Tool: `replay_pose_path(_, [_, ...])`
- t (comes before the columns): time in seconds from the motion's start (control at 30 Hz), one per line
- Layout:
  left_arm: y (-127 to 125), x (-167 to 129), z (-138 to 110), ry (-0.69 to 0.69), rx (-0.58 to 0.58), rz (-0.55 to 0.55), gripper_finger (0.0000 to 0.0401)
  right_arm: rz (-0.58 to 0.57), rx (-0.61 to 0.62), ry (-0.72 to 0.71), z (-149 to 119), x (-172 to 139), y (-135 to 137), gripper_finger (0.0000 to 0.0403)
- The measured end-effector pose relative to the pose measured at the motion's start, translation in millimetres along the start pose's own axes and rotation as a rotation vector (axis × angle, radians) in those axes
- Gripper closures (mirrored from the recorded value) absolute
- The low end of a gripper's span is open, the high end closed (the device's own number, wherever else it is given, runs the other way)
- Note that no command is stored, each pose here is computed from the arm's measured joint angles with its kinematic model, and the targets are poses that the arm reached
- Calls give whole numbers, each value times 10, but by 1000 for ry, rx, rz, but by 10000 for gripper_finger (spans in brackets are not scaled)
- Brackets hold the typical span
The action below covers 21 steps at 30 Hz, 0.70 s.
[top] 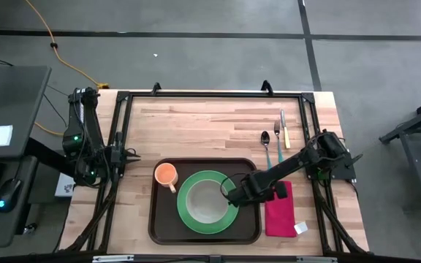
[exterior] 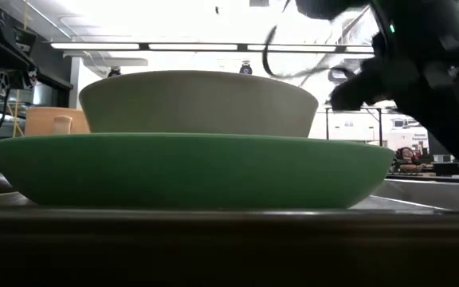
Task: Set up tray
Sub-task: Put the red napkin on the black serving tray to the right of the green plate
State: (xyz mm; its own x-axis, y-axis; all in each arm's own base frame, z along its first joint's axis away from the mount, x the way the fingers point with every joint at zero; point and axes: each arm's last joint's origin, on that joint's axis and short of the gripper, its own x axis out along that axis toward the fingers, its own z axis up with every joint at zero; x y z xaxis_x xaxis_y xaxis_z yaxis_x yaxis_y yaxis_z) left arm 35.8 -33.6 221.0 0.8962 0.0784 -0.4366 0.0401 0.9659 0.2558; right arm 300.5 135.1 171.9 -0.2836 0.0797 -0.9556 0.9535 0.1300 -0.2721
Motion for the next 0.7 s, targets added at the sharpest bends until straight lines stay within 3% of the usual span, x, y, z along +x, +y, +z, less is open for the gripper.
replay_pose_path(0.2, [-1, 0, -1, 4, 0, -3, 322, 17, 15, 62, 25, 206, 3, 324])
replay_pose_path(0.33, [0, 0, -2, 5, 0, -3, 322, 60, 9, 53, 24, 187, 26, 324])
replay_pose_path(0.7, [-1, 0, -2, 6, 0, -4, 322, 16, 26, 29, 64, 211, -16, 324])
